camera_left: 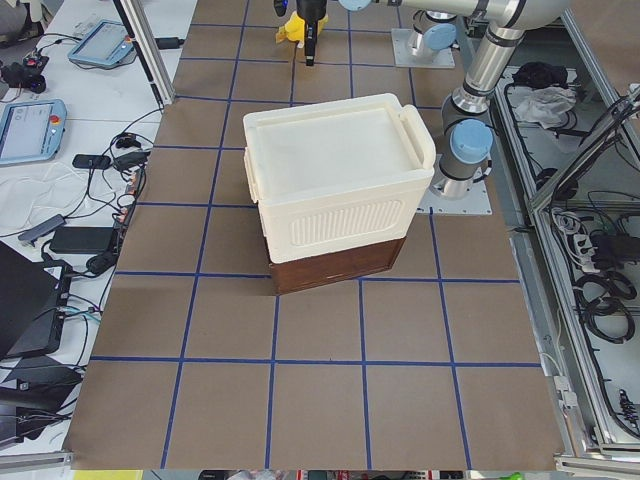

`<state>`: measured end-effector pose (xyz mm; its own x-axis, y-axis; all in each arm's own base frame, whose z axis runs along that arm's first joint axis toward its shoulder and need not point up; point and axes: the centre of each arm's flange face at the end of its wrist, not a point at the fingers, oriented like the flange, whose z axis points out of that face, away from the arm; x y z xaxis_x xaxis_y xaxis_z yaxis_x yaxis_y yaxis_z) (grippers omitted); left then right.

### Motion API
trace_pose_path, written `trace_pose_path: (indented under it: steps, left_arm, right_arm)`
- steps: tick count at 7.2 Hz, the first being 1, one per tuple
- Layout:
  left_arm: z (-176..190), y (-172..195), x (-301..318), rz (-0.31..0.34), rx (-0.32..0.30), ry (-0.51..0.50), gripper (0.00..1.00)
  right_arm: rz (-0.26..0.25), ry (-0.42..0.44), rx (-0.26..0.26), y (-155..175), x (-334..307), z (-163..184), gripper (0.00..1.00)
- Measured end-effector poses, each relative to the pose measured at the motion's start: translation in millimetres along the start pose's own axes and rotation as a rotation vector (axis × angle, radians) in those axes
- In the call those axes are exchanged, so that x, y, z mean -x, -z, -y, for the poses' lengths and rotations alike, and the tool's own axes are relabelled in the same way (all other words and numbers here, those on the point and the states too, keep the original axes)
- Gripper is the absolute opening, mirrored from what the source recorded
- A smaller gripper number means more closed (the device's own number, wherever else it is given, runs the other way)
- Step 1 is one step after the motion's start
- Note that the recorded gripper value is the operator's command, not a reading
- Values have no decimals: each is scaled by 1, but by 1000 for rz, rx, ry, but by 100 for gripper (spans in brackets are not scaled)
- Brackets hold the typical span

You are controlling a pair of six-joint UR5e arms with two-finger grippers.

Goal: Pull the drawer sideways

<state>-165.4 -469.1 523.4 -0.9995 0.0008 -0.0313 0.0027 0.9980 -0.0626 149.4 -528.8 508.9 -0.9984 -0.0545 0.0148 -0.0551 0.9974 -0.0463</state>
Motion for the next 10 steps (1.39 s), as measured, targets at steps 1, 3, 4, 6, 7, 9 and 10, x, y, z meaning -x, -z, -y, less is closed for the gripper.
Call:
trace_pose_path:
  steps: [1, 3, 4, 6, 7, 9, 10]
  left_arm:
    - [2, 6, 6, -7, -40, 21, 64]
    - [6, 11, 27, -12, -65, 71, 100]
    - [6, 12, 35, -11, -71, 88, 100]
    - [6, 10, 42, -10, -71, 94, 100]
    - [6, 10, 44, -7, -71, 77, 100]
    - [10, 9, 50, 0, -74, -8, 100]
    - [12, 8, 52, 2, -75, -32, 100]
  right_arm:
    - [0, 0, 0, 0, 0, 0, 100]
    - [0, 0, 0, 0, 0, 0, 100]
    - [0, 0, 0, 0, 0, 0, 100]
    - [0, 0, 0, 0, 0, 0, 100]
    - [0, 0, 0, 0, 0, 0, 100]
    - [0, 0, 0, 0, 0, 0, 100]
    - [0, 0, 0, 0, 0, 0, 100]
